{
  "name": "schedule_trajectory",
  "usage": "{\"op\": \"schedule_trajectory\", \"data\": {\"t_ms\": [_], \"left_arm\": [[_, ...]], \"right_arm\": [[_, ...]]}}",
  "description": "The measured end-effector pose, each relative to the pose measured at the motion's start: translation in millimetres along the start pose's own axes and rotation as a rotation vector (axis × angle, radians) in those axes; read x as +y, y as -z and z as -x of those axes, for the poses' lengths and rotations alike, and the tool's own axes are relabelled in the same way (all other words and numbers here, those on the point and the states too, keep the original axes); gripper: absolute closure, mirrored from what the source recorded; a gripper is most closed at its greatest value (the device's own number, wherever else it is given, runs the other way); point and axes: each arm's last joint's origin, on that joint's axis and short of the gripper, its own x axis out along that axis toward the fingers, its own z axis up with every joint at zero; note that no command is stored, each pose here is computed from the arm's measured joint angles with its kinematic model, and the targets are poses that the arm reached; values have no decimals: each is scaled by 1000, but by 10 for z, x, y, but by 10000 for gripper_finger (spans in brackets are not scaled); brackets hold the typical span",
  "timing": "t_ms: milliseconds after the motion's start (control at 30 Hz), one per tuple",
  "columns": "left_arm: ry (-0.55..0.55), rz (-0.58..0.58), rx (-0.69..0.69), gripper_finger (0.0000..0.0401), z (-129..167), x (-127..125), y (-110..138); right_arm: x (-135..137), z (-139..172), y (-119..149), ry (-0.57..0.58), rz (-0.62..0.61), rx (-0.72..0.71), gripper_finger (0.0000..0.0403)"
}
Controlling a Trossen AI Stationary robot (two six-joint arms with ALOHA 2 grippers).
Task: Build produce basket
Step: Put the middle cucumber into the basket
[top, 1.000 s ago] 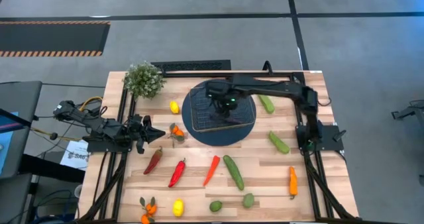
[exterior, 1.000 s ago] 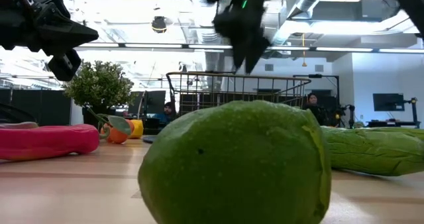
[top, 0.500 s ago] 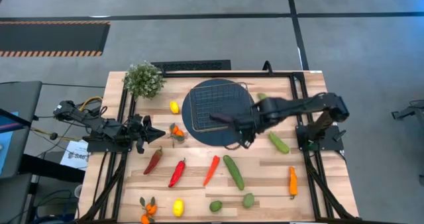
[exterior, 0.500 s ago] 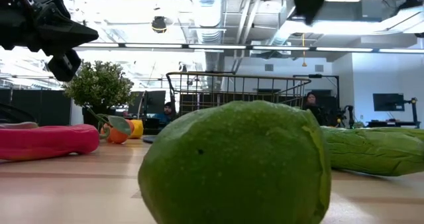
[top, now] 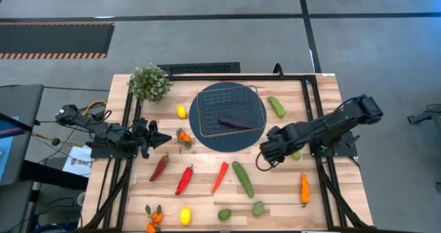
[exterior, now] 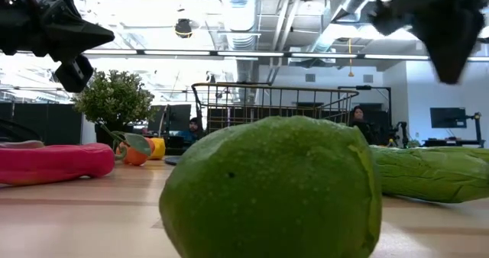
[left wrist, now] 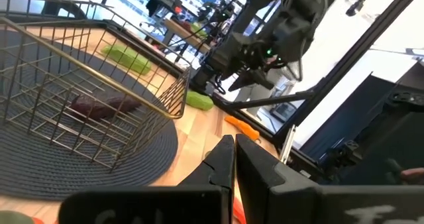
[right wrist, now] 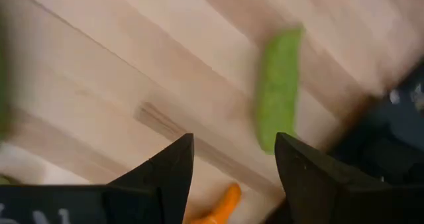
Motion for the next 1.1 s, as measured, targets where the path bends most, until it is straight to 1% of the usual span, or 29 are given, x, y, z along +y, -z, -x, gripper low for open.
{"op": "schedule_trajectory", "data": {"t_ms": [67,200,400,600,767,1000,1100], "left_arm": [[0,11,-1,401,0,-1,-1],[-13,14,-11,401,0,3,-4],[-33,13,-26,401,0,9,-9],[-37,10,-30,401,0,10,-9],[-38,10,-31,401,0,10,-10],[-42,13,-36,401,0,10,-13],[-43,14,-37,401,0,10,-14]], "right_arm": [[-79,-80,53,9,-14,30,175],[-201,-218,110,38,-11,43,175],[-308,-503,126,22,18,41,175],[-374,-771,76,13,48,45,175],[-435,-909,4,0,66,47,175],[-483,-1073,-86,-53,41,28,176],[-504,-1090,-105,-55,21,38,189]]}}
